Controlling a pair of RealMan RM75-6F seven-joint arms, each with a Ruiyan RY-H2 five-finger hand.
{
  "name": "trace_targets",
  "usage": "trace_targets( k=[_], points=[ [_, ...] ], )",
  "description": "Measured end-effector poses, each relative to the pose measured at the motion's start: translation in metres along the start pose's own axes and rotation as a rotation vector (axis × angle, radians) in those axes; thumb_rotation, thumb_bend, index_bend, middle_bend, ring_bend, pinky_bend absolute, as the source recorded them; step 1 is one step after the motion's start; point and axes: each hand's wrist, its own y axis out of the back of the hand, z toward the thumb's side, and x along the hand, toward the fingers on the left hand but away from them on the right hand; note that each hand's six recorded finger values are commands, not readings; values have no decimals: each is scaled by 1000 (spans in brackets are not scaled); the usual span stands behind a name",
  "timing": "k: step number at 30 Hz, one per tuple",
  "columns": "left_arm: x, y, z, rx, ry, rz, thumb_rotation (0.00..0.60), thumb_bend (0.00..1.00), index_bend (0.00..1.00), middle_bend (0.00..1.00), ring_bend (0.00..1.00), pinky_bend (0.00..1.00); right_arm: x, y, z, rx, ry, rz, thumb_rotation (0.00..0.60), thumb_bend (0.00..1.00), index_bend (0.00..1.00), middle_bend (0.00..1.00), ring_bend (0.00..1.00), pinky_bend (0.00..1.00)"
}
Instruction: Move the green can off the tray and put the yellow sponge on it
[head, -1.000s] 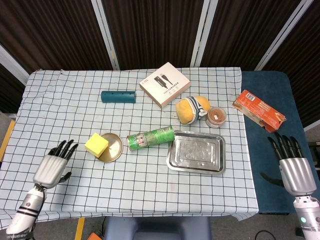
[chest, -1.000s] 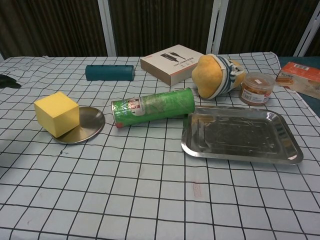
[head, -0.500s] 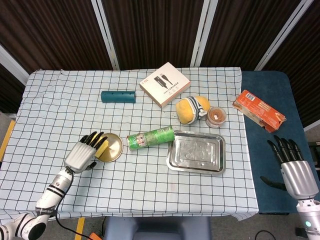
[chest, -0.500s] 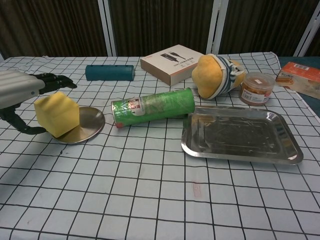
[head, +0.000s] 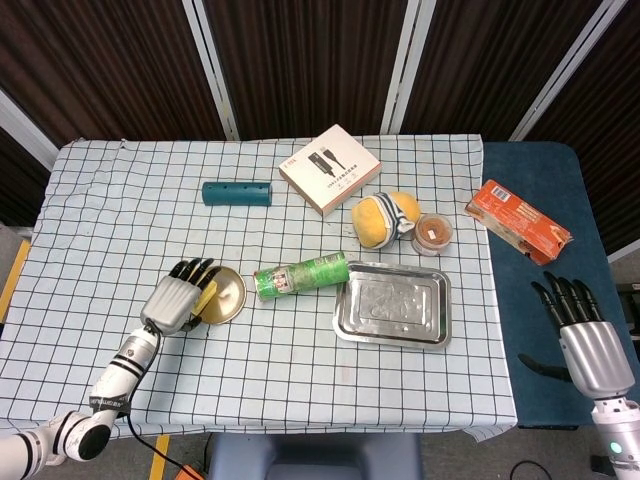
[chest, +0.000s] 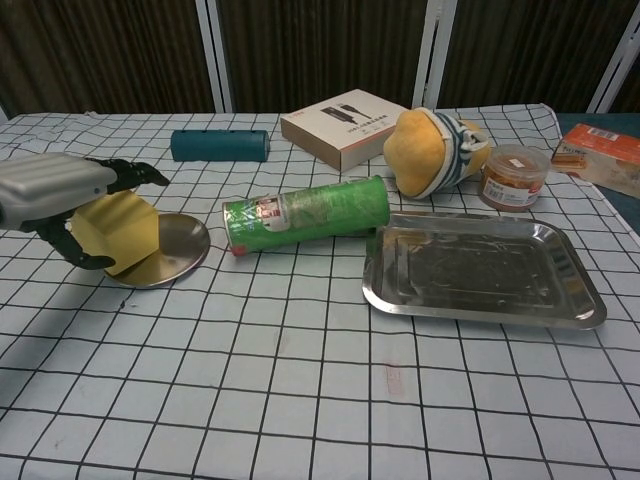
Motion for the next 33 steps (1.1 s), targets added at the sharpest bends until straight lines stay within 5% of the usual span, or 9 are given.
trace_targets(
  k=[8, 12, 23, 33],
  points=[
    [17, -10, -3, -3, 31, -15, 600, 263, 0, 0, 0, 143, -1, 1, -1, -13, -4, -7, 600, 74, 0, 0, 0, 0],
    [19, -13, -3, 5, 42, -1, 600, 262, 0, 5, 11, 270, -2, 2, -1, -21, -4, -13, 600, 74, 0, 0, 0, 0],
    [21, -15, -5, 26, 51, 66, 600, 322, 185, 313, 374, 713, -3, 1, -2, -26, -7, -14, 600, 74, 0, 0, 0, 0],
    [3, 7, 3, -24, 38, 160, 600, 357, 297, 418, 494, 796, -4, 0, -2, -26, -11, -14, 600, 73, 0, 0, 0, 0]
  ],
)
